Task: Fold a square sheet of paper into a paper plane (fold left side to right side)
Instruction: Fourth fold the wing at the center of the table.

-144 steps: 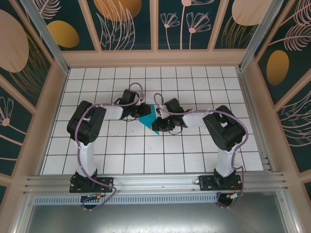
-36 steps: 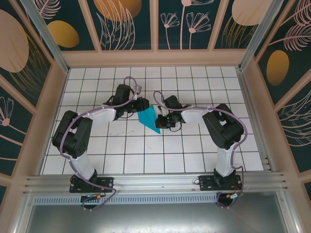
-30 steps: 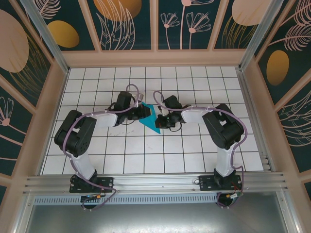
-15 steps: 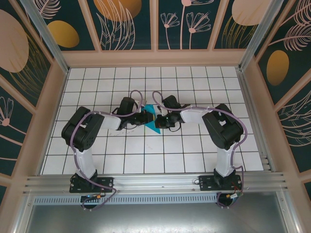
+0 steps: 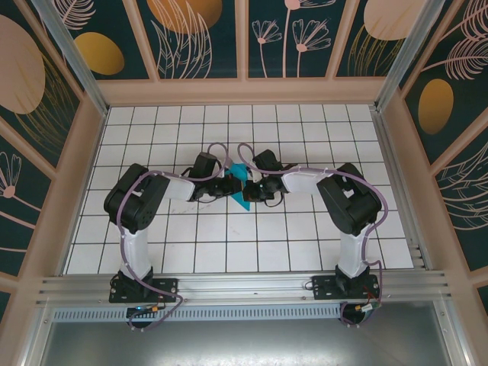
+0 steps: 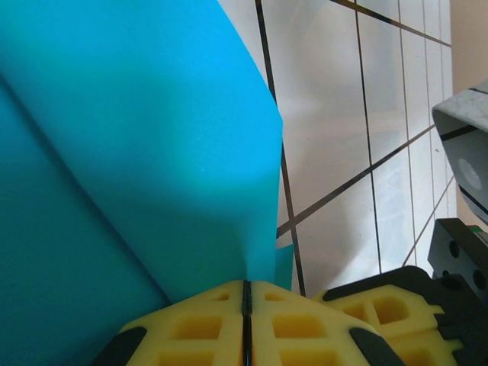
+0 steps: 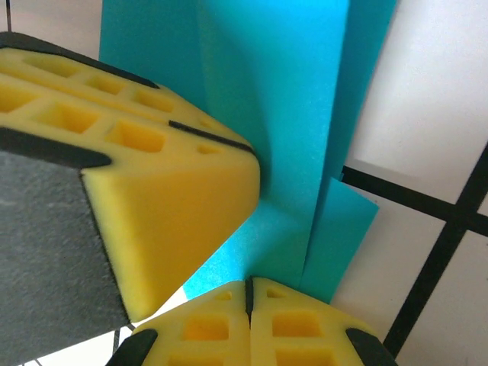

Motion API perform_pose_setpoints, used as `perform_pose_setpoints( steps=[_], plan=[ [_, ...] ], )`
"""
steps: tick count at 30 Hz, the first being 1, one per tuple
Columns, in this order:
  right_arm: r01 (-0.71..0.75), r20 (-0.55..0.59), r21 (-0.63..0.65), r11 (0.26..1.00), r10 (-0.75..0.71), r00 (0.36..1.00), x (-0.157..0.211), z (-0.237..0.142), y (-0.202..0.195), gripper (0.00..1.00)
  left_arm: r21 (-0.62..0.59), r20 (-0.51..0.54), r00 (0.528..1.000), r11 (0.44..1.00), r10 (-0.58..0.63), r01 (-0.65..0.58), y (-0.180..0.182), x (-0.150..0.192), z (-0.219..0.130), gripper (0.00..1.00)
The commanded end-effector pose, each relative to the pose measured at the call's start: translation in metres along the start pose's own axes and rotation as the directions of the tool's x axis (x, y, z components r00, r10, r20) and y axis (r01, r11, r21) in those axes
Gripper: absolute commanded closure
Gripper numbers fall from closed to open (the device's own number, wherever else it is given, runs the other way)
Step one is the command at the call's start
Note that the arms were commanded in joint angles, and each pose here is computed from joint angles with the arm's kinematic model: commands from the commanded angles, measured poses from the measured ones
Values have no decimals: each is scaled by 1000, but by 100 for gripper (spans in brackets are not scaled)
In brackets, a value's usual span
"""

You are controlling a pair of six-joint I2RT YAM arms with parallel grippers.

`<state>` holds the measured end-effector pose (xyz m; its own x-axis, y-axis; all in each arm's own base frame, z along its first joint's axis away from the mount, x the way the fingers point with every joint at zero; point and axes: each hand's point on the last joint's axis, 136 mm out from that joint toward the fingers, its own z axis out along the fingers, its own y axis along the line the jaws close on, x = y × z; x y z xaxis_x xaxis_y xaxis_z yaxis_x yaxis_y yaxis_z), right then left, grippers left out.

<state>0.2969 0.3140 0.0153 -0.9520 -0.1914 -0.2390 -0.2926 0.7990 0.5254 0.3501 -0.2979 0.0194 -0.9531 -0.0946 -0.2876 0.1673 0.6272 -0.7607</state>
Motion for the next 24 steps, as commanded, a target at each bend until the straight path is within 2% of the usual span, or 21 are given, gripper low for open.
perform_pose_setpoints(
  steps=[1,6,10,24],
  plan=[
    [-35,-177,195,980,70,982,56,16,-51,100,-177,22,1000,984,3,1,43,-2,4,89],
    [-35,-187,212,977,76,980,60,16,-56,100,-226,18,1000,974,5,0,52,-5,6,90],
    [-36,-194,222,974,80,978,64,16,-59,100,-247,43,999,969,21,-9,50,-21,6,90],
    [-36,-214,231,972,87,973,76,14,-64,100,-220,101,995,975,14,9,51,-68,5,90]
  ],
)
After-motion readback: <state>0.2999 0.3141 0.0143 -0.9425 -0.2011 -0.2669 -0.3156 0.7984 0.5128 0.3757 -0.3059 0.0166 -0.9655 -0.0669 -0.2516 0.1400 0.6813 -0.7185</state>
